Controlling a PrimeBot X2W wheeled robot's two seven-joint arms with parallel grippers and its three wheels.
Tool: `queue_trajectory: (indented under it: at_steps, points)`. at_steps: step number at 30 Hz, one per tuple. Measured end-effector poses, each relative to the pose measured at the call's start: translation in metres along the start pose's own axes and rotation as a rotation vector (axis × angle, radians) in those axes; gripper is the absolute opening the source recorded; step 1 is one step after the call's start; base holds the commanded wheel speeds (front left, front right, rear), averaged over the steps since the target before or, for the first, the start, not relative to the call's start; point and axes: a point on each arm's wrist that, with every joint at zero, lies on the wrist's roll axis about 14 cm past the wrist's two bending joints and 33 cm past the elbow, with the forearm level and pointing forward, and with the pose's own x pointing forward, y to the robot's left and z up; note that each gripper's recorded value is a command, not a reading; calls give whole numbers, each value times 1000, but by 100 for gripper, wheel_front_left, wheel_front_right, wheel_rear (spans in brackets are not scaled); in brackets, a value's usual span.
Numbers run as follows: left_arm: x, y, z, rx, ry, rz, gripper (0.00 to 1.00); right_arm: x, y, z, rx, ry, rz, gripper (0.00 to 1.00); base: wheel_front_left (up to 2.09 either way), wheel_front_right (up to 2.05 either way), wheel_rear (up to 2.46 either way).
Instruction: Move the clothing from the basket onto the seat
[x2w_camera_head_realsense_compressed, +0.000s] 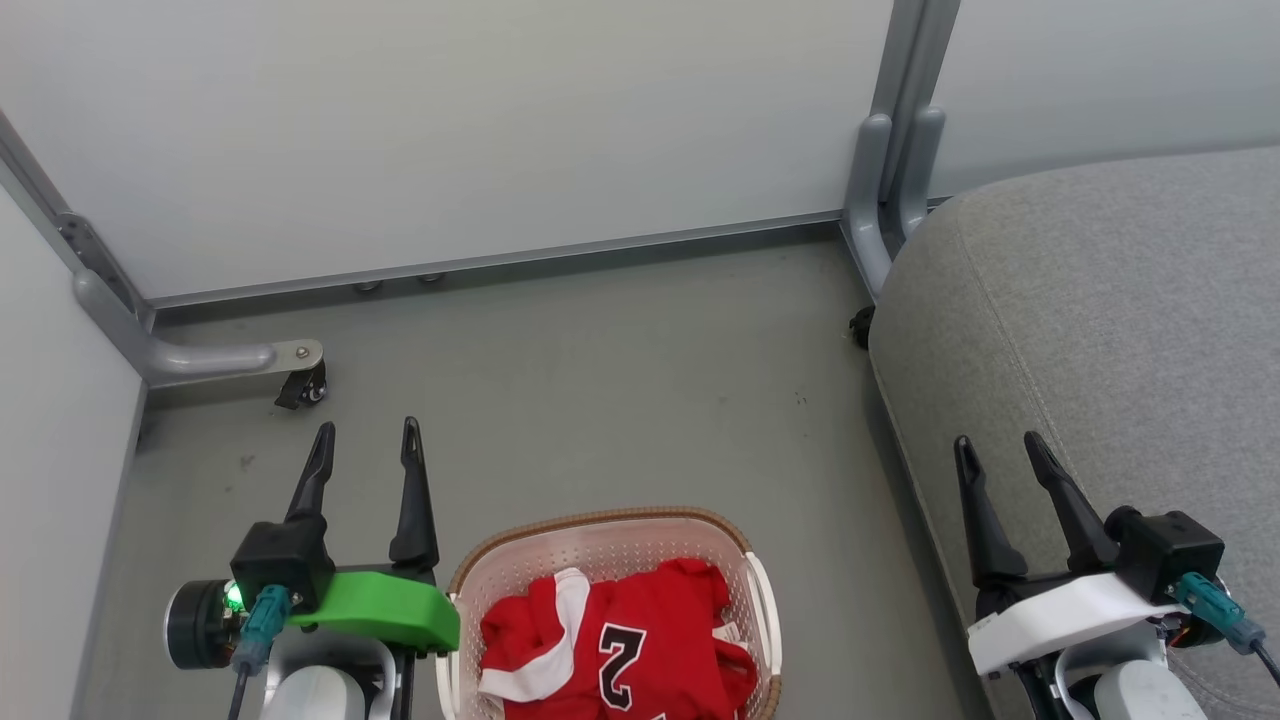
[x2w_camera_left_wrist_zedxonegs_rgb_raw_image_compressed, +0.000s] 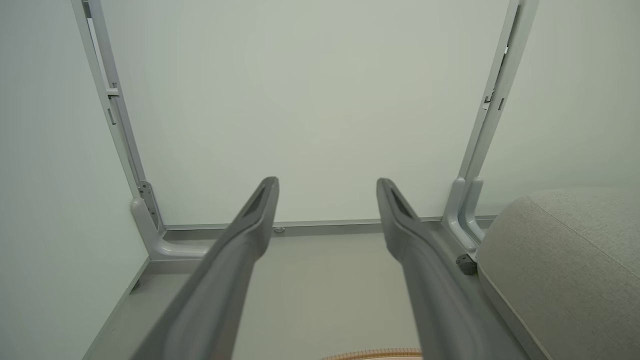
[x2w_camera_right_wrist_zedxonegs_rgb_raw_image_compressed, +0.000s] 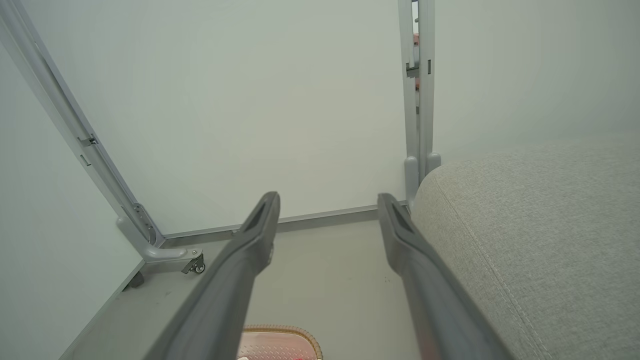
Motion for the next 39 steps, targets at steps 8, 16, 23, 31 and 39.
queue_trajectory:
  at_steps: [8,16,23,31,39]
  points:
    - [-1,-5,1,43,-9,-19,100,0,2,-3,-50,8,10,100,0,0,0]
    - [0,-8,2,83,-22,-35,100,0,4,-6,-84,16,18,100,0,0,0]
    - [0,-7,0,83,-16,-35,100,-1,4,-7,-81,20,17,100,0,0,0]
    - [1,-8,0,83,-15,-40,100,-2,3,-7,-78,20,14,100,0,0,0]
    - [2,-11,-4,82,-4,-48,100,-2,2,-9,-77,26,10,100,0,0,0]
